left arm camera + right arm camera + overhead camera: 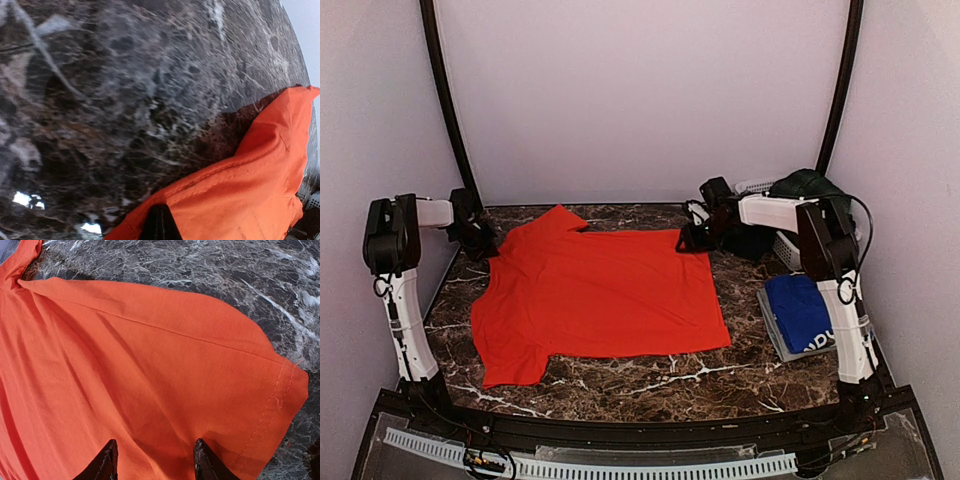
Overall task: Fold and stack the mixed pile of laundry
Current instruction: Smooth out the flattened T-shirt at the center of the board.
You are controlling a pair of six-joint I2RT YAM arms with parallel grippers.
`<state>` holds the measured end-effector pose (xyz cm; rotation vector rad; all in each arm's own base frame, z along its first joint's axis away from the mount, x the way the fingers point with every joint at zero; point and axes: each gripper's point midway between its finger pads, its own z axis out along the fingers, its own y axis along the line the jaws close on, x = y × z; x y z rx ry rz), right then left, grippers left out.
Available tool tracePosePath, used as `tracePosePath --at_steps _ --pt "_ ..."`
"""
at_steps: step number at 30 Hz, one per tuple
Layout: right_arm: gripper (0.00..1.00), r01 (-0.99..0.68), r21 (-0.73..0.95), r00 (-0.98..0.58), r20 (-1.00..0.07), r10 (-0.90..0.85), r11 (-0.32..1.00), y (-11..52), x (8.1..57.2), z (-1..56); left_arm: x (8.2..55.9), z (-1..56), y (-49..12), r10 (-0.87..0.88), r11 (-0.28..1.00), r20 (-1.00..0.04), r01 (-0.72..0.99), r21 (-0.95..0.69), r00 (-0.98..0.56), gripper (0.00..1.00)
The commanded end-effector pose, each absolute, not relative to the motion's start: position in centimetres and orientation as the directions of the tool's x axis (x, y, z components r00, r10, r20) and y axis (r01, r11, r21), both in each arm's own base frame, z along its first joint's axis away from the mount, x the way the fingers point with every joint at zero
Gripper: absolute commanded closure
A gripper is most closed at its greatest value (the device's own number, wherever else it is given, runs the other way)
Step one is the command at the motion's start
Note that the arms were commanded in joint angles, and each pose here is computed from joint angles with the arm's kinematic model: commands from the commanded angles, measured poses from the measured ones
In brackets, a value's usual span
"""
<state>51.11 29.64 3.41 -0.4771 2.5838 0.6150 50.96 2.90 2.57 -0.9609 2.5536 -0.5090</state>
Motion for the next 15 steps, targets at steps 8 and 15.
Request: tracePosePath --at_steps 8,15 --pt "0.52 -0.34 0.29 -0.89 -0.407 -0.206 0.895 25.6 49.5 1.7 47.7 4.0 8.3 -0.741 0.667 -0.23 -0.653 -0.359 -0.631 0.94" --pt "0.46 -0.452 0.343 -0.802 -0.561 -0.206 0.824 28.1 51.2 9.8 50.3 9.0 5.2 -0.649 0.739 -0.323 -0.469 -0.483 -0.689 0.73"
